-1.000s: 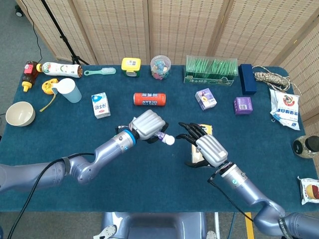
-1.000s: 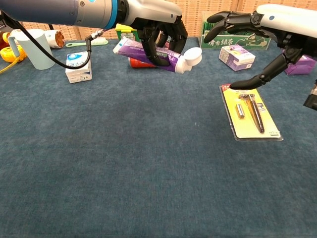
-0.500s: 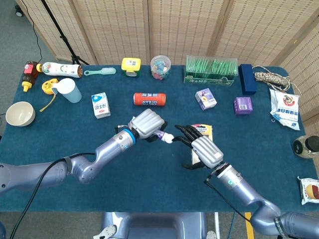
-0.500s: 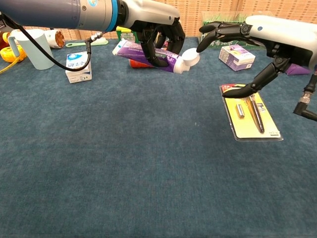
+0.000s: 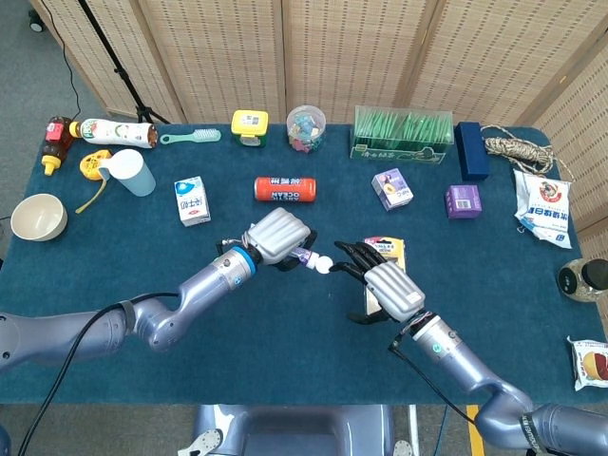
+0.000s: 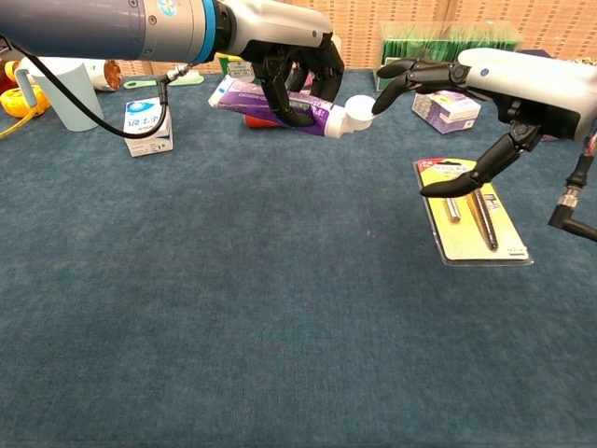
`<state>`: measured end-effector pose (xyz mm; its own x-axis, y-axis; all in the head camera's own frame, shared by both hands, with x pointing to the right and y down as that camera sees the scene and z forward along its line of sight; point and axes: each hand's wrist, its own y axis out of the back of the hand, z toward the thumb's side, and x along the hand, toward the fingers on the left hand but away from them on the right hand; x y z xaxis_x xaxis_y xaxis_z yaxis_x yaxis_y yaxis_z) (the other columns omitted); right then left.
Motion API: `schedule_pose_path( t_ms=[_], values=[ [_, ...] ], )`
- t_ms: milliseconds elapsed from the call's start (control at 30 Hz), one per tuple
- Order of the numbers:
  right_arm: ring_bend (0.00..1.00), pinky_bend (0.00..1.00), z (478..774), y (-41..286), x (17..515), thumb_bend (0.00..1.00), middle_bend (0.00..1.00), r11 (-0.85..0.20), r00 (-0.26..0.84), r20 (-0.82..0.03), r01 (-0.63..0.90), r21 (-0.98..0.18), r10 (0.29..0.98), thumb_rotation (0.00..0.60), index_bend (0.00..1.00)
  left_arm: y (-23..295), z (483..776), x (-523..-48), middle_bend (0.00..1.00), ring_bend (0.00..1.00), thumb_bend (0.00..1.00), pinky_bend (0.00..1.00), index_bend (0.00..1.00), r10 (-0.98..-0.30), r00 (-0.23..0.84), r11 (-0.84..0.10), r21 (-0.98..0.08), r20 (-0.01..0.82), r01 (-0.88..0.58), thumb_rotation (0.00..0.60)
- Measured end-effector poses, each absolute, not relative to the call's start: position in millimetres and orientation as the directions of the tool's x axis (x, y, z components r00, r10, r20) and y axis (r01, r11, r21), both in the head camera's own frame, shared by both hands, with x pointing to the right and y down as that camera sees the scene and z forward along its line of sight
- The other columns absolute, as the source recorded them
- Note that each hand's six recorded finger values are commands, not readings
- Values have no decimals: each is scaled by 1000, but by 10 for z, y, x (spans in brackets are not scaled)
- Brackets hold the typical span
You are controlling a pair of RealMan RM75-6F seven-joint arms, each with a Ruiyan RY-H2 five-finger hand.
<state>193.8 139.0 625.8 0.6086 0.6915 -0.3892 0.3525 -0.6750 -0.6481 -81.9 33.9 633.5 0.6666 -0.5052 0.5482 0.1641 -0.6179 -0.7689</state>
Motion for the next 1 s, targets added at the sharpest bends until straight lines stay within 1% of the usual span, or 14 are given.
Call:
schedule_pose_path(
  t_ms=[700,1000],
  values=[
    [0,0,6363,1357,1836,220,0,-685,610,-397,357,-635,686,600,215,386,6337,-797,534,545,383,529,654,-532,686,-627,-775,496,74,600],
    [0,0,6315,1328,1970,220,0,-669,581,-391,400,-626,714,600,161,361,6380,-872,534,545,383,529,654,-539,672,-618,-781,508,94,600]
  ],
)
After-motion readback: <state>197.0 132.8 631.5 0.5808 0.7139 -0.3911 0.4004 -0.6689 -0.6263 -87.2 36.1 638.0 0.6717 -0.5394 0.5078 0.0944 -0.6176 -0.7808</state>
